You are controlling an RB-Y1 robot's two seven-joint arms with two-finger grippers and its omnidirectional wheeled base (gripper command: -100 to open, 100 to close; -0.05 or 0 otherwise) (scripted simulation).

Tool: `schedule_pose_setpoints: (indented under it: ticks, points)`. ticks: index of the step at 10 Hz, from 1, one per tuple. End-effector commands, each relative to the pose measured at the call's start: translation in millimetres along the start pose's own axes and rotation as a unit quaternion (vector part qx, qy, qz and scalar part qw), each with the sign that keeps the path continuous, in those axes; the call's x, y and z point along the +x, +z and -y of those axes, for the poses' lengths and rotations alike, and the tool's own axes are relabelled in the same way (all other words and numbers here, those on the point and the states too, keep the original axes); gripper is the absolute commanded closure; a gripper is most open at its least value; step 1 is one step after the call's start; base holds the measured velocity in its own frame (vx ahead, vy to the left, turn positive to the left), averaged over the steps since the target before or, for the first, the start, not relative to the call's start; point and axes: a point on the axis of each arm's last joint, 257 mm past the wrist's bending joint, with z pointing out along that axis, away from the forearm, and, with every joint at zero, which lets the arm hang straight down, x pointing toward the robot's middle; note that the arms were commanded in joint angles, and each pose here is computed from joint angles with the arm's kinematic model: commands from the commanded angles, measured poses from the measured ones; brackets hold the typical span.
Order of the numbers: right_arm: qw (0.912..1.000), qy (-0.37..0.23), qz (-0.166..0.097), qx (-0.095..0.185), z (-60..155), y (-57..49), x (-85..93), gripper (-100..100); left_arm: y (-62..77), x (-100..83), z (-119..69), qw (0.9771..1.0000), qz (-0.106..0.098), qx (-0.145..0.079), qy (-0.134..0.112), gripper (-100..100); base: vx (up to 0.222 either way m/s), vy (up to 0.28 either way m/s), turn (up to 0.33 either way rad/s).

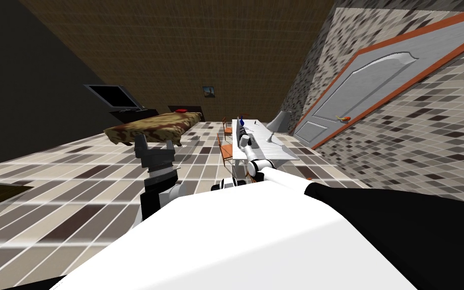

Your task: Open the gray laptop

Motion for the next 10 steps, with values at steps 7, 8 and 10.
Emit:
schedule_pose_setpoints:
  ticks: [7, 8, 10]
  points:
    - [0.9997, 0.009, 0.02, 0.006, -5, 12.1, 5.1, -100, 0.0, 0.0, 0.0, 1.0, 0.0, 0.0, 0.0, 0, 0.011, 0.042, -0.019]
    - [0.9997, 0.009, 0.021, 0.007, -9, 15.1, 11.0, -100, 0.0, 0.0, 0.0, 1.0, 0.0, 0.0, 0.0, 0, 0.038, 0.156, -0.037]
    - [0.9997, 0.01, 0.023, 0.008, -15, 21.0, 23.2, -100, 0.0, 0.0, 0.0, 1.0, 0.0, 0.0, 0.0, 0, 0.018, 0.101, -0.023]
